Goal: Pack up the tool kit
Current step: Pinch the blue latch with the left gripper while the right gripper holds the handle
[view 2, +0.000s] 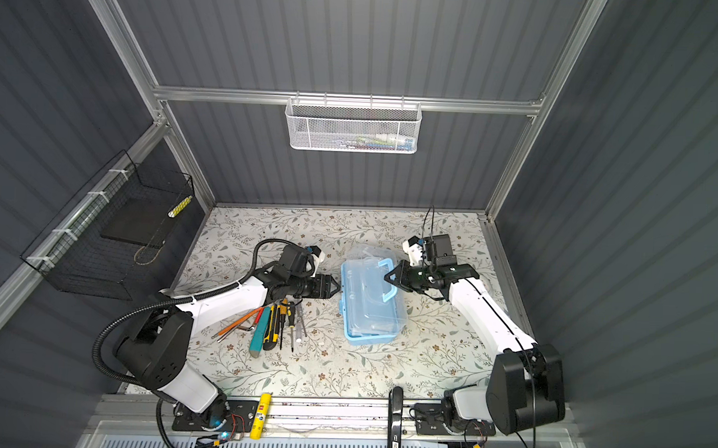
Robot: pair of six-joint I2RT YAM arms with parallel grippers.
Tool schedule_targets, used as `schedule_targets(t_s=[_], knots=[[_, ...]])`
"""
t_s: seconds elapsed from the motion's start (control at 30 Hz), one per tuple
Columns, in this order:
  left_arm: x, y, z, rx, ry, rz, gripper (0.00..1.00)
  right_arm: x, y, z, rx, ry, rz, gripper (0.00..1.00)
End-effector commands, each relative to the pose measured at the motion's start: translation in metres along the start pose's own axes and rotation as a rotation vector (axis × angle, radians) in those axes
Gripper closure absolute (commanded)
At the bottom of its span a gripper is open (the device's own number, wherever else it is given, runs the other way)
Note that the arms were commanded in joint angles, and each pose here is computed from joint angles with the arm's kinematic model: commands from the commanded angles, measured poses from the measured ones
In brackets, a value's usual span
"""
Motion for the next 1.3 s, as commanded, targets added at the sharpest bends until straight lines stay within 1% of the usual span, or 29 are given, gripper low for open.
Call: schedule_targets(t_s=[0.0,0.4,0.6,0.8,1.03,1.13,1.27], knots=[[-0.005,0.004,0.004,0.003,0.007,-0.016,0.28,0.010,0.017,-0.009,0.056,-0.054,-0.105,1.00],[-0.020,0.006,0.005,0.028,0.015,0.018,0.29,0.004,0.012,-0.005,0.042,-0.048,-0.130,1.00],[-0.031,0.003,0.005,0.050,0.033,0.066,0.29,0.001,0.010,-0.003,0.033,-0.042,-0.134,1.00],[-0.040,0.010,0.011,0.062,0.063,0.050,0.30,-0.002,0.007,0.000,0.027,-0.038,-0.133,1.00],[-0.042,0.017,0.017,0.058,0.092,0.001,0.30,0.009,0.014,-0.005,0.045,-0.067,-0.140,1.00],[-0.044,0.023,0.021,0.048,0.106,-0.032,0.30,0.016,0.010,-0.009,0.044,-0.086,-0.129,1.00],[-0.048,0.026,0.024,0.044,0.115,-0.037,0.32,0.024,-0.004,-0.010,0.021,-0.101,-0.106,1.00]])
Point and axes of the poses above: each gripper's point midway between its finger pads, its own x axis back along the fingers, its own y axis along the line the jaws close on, z = x × y, the point moved 6 cm from there along x, back along the fingers, and after that the axes turned 3 degrees about x, right-handed, at the moved point
